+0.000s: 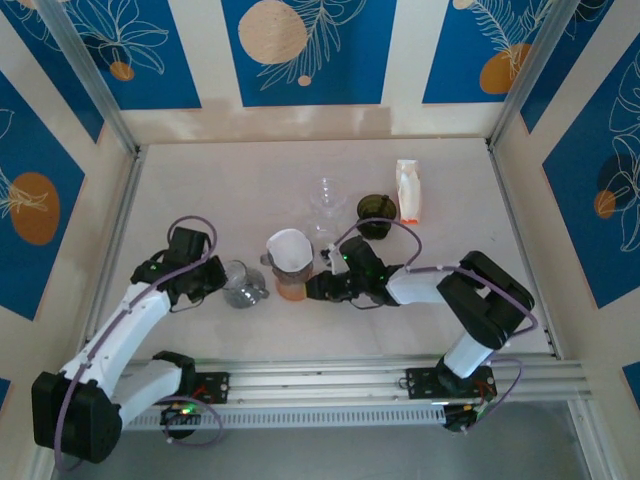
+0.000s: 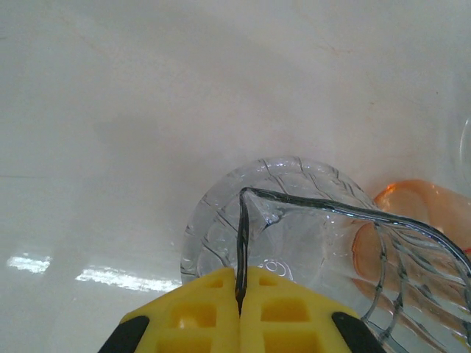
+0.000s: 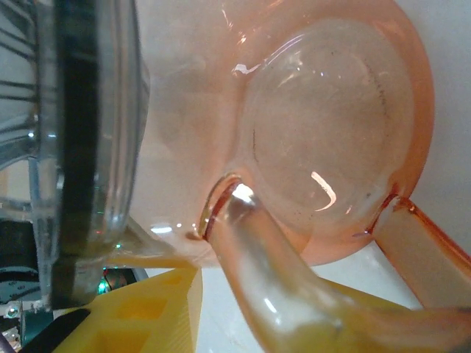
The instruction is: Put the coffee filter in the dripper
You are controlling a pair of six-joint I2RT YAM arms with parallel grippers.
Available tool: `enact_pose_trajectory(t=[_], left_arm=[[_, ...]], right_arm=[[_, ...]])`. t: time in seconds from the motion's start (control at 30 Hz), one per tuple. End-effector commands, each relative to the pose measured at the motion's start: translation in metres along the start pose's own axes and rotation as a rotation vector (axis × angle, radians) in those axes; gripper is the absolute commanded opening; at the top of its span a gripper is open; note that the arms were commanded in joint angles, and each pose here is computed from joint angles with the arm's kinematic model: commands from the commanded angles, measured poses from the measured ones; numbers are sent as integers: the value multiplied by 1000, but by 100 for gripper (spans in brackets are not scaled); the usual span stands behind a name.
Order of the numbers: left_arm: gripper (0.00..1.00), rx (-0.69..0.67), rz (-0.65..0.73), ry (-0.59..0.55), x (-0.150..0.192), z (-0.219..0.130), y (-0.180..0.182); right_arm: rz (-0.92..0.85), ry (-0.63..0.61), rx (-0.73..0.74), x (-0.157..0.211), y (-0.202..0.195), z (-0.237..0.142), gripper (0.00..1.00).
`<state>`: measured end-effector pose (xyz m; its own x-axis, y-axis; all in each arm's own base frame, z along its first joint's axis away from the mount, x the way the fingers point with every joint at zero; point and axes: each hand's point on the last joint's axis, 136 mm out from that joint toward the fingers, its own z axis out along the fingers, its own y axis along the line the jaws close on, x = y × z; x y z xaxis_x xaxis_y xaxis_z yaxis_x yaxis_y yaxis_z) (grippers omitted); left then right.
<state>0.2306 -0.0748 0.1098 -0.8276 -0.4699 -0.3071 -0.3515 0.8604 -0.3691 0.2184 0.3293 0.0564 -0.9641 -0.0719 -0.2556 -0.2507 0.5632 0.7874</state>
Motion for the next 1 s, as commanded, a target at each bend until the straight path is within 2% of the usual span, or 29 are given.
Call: enact_pose_trajectory(t=[0.0,0.97], left_arm=[[0,-14,-29,-12,0,-6,7],[0,-11,-28,-15,11,-9,16]], right_arm=[[-23,-41,-30,-21,12,6,33],[-4,-124,-31,-115,28,84,33]])
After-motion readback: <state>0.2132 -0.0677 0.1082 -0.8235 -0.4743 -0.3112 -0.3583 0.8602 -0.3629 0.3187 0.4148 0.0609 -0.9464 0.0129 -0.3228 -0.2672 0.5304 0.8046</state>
